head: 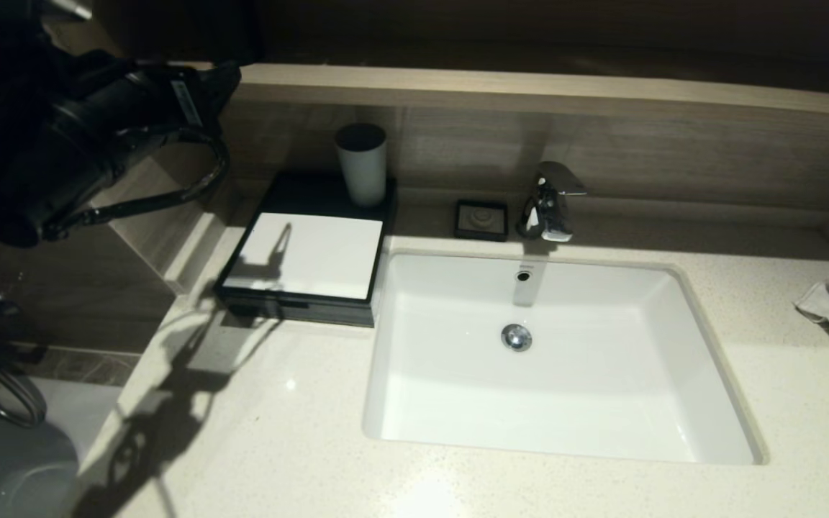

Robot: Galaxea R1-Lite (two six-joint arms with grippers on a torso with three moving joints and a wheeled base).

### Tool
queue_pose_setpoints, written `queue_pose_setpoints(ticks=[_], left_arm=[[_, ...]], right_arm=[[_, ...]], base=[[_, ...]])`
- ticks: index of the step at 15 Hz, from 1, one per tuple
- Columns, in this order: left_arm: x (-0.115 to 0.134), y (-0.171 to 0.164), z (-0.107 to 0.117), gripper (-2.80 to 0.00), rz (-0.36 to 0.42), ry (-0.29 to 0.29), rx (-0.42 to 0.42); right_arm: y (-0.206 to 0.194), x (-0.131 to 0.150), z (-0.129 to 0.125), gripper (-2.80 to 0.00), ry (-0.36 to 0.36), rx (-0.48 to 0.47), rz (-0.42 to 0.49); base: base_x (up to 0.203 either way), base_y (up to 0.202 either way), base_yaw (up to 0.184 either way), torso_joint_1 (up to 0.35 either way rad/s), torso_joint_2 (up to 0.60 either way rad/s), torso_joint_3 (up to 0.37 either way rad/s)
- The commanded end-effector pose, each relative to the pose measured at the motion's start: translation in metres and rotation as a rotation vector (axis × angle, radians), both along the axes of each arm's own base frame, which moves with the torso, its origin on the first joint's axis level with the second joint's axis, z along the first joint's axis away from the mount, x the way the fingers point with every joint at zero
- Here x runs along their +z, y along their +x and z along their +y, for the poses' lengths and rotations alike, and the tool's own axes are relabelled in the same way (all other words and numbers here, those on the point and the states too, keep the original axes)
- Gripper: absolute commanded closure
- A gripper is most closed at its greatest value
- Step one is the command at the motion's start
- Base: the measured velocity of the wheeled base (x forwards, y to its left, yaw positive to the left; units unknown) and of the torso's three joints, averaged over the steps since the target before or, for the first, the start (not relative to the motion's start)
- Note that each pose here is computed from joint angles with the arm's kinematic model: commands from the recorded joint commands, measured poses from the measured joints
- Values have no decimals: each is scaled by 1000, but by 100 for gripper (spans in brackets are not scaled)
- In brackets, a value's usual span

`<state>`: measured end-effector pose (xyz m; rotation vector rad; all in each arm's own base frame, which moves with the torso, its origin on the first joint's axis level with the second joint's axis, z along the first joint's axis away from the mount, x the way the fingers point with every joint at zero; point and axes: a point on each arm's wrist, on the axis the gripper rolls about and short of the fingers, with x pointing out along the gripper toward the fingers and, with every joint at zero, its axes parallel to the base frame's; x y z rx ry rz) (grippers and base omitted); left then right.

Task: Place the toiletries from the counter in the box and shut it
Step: Pick up the cup

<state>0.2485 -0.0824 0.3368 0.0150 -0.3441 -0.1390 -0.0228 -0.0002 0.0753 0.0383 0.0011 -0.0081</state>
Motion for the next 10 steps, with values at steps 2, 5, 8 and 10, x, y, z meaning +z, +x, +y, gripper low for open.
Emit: queue_pose_setpoints(ticks=[2, 5, 8, 10], left_arm=[[9, 1, -1, -280, -27, -6, 2], [10, 7, -2, -280, -23, -3, 2], [7, 16, -5, -280, -13, 0, 2], [6, 21, -7, -280, -10, 1, 2]], right_arm=[[0, 0, 0, 0, 0, 0, 2], [0, 0, 0, 0, 0, 0, 2], [0, 0, 0, 0, 0, 0, 1], [0, 0, 0, 0, 0, 0, 2]], base=[[0, 0, 0, 0, 0, 0], [0, 0, 0, 0, 0, 0], [0, 0, 0, 0, 0, 0], [0, 0, 0, 0, 0, 0]])
